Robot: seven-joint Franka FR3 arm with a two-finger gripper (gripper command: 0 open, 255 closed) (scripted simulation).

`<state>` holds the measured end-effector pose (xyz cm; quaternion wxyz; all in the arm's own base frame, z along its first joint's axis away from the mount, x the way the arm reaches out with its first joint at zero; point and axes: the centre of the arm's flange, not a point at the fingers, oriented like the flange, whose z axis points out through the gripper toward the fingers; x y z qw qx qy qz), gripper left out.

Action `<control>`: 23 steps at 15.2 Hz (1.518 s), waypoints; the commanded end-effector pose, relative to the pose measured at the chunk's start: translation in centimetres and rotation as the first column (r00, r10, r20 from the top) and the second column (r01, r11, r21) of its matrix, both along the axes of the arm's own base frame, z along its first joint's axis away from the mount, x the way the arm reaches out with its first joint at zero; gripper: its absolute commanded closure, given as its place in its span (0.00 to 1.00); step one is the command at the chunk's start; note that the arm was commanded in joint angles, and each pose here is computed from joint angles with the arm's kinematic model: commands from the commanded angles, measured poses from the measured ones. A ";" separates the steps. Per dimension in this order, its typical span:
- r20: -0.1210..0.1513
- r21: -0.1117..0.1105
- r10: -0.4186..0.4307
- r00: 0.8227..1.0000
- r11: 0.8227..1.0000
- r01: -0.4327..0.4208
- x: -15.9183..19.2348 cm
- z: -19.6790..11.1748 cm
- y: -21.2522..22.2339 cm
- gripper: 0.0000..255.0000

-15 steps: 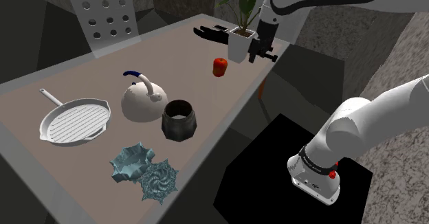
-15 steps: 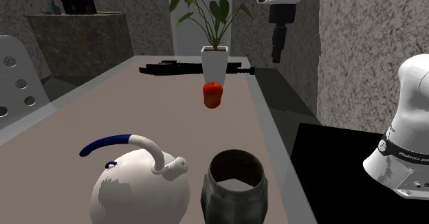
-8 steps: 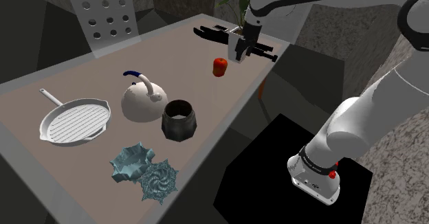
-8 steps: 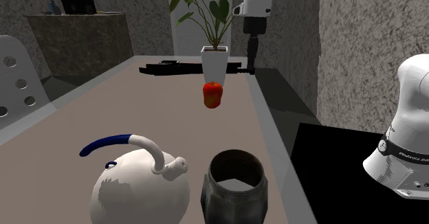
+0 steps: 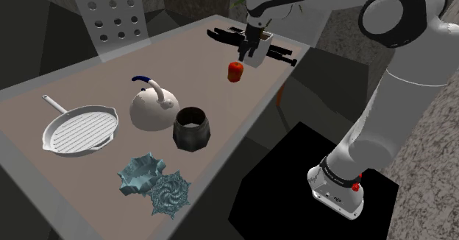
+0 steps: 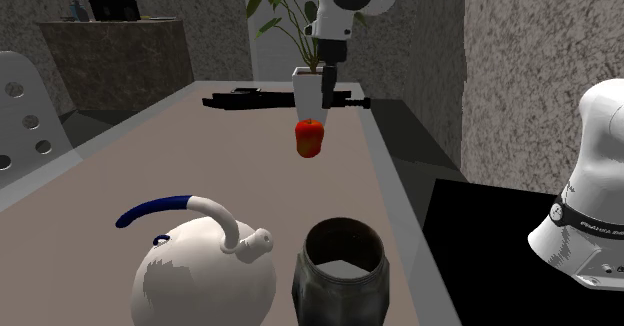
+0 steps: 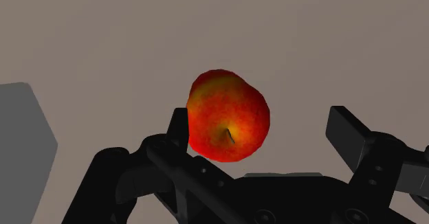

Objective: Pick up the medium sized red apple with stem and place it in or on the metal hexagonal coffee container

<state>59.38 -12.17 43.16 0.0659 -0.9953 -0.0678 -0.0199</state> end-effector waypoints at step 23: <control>0.021 0.034 0.052 0.998 0.998 -0.052 7.6 -7.5 0.0 1.00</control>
